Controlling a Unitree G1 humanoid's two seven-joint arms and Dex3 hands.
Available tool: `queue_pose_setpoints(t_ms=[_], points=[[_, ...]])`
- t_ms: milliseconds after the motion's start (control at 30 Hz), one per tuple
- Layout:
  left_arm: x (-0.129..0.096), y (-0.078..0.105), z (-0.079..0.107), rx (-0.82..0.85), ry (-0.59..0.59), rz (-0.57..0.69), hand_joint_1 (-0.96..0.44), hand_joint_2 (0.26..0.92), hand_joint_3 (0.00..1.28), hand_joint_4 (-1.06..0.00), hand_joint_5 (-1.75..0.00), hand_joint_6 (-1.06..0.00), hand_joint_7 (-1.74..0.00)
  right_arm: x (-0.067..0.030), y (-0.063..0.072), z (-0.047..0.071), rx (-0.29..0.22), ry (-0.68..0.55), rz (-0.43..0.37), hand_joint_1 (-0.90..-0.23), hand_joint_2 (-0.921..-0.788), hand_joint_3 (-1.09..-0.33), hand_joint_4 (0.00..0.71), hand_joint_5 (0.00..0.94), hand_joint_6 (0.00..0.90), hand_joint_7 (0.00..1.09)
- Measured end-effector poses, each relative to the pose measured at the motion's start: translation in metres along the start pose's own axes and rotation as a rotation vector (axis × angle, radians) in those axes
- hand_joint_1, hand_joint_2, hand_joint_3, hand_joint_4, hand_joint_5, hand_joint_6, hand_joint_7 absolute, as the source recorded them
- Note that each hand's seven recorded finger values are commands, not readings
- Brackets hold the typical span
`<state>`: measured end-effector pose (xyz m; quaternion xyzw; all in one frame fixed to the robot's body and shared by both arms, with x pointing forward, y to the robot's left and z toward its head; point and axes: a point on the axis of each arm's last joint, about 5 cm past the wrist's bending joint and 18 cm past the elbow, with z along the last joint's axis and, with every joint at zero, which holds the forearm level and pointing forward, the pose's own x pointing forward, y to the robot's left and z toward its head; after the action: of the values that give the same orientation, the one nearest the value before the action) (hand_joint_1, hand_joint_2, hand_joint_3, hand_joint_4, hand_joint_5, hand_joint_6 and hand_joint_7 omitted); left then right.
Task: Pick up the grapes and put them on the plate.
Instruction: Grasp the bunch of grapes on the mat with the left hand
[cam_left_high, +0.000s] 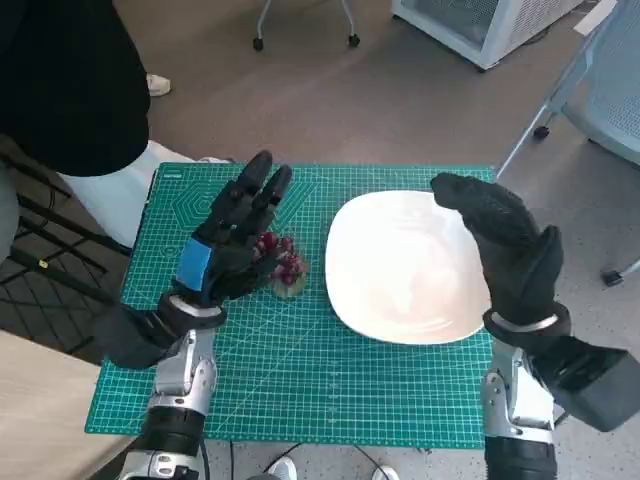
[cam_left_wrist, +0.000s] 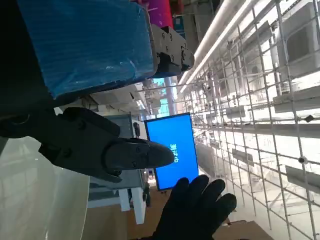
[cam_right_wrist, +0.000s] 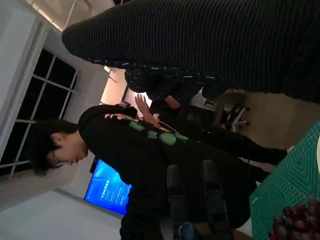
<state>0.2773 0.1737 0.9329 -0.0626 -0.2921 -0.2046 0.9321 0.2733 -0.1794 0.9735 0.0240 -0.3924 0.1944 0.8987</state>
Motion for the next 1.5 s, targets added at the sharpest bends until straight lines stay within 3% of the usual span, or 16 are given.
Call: queue_pose_setpoints(t_ms=[733,900,1167,1333,1500], points=[[0.000,0.000,0.000,0.006,-0.009,0.002,-0.40,0.921,0.34,-0.20,0.00,-0.30,0.00,-0.0005,-0.002,0.001,-0.011,0.000,0.001,-0.503,-0.921,-0.587,0.278,0.002,-0.001,0.53],[-0.001,0.001,0.002,0.033,-0.002,-0.007,-0.46,0.921,0.28,-0.14,0.00,-0.25,0.00,-0.0003,-0.002,0.001,-0.011,-0.002,0.001,-0.502,-0.921,-0.587,0.279,0.002,-0.001,0.53],[0.000,0.024,0.033,0.409,0.149,-0.143,-0.65,0.892,0.05,-0.01,0.00,-0.03,0.00,0.0001,-0.002,0.002,-0.012,-0.005,0.002,-0.500,-0.921,-0.588,0.280,0.002,-0.001,0.53],[0.003,0.037,0.060,0.692,0.307,-0.223,-0.63,0.800,0.01,0.00,0.00,-0.01,0.00,0.0000,-0.003,0.002,-0.015,-0.005,0.001,-0.499,-0.921,-0.590,0.279,0.002,-0.001,0.53],[0.006,0.036,0.079,0.895,0.473,-0.245,-0.57,0.741,0.00,0.00,0.00,-0.04,-0.02,-0.0001,-0.003,0.002,-0.015,-0.005,0.001,-0.502,-0.921,-0.594,0.279,0.002,-0.001,0.53]])
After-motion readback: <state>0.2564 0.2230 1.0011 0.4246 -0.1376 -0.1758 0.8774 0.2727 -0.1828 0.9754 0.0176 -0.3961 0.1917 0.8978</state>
